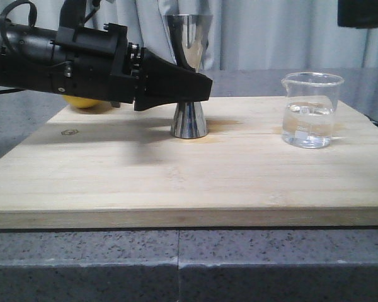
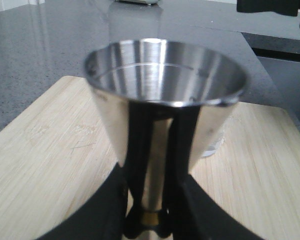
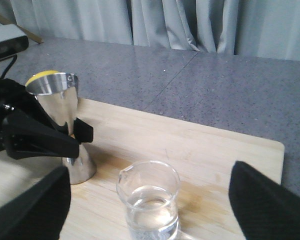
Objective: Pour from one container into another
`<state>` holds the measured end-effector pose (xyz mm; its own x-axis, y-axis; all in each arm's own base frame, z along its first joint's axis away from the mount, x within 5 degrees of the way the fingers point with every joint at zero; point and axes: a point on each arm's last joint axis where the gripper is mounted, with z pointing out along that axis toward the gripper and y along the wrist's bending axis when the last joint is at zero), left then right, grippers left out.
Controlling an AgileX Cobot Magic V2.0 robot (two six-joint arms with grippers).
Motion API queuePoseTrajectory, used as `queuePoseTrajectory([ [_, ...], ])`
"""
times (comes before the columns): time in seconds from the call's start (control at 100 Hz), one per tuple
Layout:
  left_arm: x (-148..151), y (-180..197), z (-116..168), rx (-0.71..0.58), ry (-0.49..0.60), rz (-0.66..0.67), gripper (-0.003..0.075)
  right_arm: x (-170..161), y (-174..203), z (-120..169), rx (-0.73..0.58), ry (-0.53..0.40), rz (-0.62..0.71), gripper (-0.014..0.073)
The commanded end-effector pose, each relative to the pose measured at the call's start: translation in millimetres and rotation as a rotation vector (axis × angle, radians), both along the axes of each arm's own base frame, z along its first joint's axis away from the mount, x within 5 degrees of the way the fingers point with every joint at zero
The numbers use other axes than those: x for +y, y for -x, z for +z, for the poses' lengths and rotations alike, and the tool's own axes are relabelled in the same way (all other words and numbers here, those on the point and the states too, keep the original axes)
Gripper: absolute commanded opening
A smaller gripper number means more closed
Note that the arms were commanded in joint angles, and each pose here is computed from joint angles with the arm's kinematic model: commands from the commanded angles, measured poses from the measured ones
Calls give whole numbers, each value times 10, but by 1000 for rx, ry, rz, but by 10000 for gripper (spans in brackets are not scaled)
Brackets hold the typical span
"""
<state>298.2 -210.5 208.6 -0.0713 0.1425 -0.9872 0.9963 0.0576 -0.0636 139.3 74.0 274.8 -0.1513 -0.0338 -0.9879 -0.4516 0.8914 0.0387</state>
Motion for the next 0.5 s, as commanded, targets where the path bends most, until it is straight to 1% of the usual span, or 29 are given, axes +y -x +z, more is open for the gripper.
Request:
queuePoseTrajectory([
  [0.0,-41,43,314,-37,147,-33,137,24,-67,106,-122,-36,-13,585],
  [0.11,-41,43,314,-37,147,-33,137,76,-163,2,-92,-4,-12,585],
  [0.23,-41,43,314,-37,147,-33,137,122,-255,-79,-74,10,-17,585],
  [0.49,-41,43,314,-37,147,-33,137,229,-317,-174,-103,15,13,585],
])
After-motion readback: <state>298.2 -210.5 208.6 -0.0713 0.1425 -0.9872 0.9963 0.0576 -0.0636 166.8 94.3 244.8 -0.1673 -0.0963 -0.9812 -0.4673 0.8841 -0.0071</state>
